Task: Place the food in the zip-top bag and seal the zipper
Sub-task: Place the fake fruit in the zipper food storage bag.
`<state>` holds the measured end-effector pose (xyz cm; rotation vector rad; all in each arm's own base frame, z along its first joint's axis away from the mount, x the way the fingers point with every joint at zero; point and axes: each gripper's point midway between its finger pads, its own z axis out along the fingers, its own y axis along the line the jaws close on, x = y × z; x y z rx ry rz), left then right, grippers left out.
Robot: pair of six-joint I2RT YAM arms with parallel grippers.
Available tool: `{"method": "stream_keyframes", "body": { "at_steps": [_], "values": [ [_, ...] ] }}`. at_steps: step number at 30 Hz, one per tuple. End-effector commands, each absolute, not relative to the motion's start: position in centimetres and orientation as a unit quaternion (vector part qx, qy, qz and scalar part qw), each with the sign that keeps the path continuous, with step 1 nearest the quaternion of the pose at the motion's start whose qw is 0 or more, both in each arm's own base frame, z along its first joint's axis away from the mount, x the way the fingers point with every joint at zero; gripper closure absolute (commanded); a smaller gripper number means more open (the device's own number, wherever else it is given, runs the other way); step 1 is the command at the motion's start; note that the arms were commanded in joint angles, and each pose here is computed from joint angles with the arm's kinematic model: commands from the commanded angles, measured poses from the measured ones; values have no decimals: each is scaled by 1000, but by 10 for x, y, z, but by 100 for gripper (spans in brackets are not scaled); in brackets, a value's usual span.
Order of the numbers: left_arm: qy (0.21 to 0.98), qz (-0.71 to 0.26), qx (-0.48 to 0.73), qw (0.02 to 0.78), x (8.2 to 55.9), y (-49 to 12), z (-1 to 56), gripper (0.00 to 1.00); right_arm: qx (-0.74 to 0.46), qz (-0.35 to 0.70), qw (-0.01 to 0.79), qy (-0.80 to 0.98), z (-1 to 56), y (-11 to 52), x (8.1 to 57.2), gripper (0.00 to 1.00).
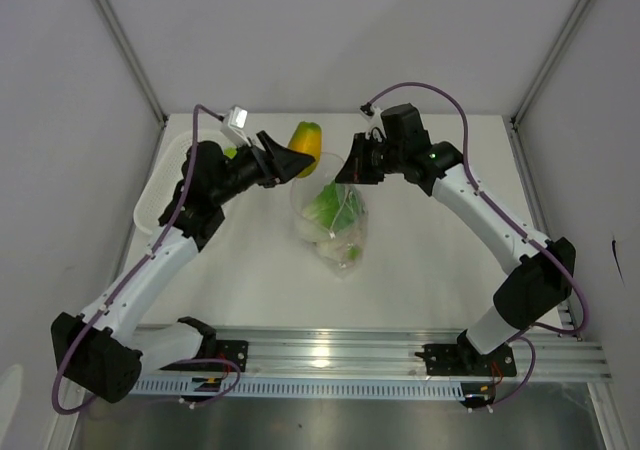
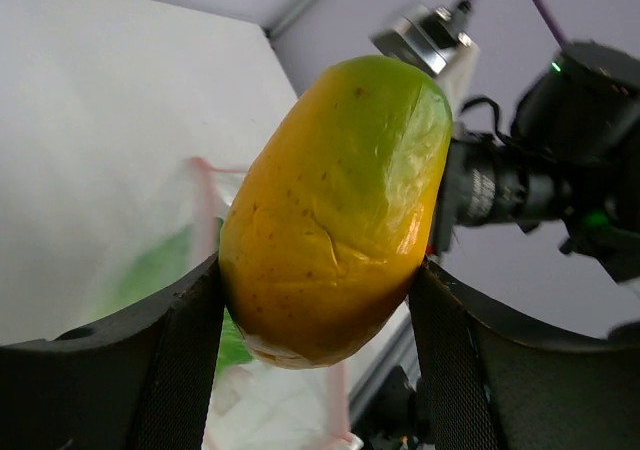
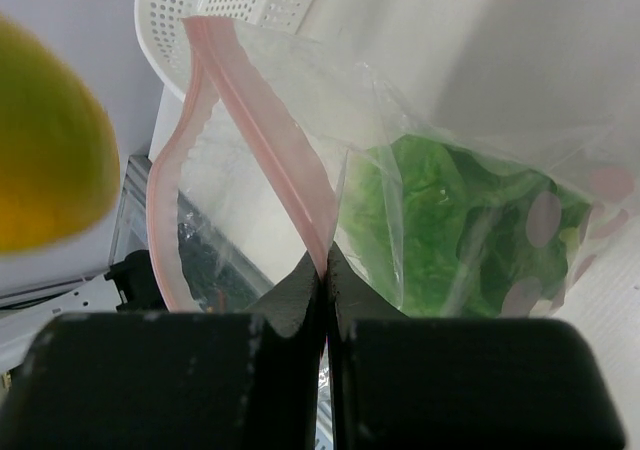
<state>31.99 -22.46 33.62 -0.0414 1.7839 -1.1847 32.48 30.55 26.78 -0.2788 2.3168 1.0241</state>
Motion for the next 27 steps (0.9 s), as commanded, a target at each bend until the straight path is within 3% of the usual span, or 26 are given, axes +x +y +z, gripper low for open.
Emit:
{"method": "stream_keyframes", "body": {
  "at_steps": [1,5,11,18,21,24,25,27],
  "values": [
    [692,-518,38,501,289,-245,370,99,-103,392,331,852,305,303,323,98],
    [700,-511,63,495,270,-263,362,99,-102,390,331,853,305,303,324,98],
    [758,-448,5,474,276,-251,316,99,-101,396,337,848,312,306,323,98],
    [792,-415,-41,446,288,-250,281,88,-100,407,352,837,331,308,324,98],
    [803,-408,-30,434,291,-258,275,71,-98,407,359,834,338,307,324,98],
    [811,-390,-28,436,292,-257,270,39,-99,408,362,832,342,308,325,98],
    [811,-387,-29,439,291,-256,270,34,-100,408,361,833,341,308,326,98],
    [811,-374,-32,449,292,-249,270,8,-100,407,360,834,340,308,326,98]
  ]
}}
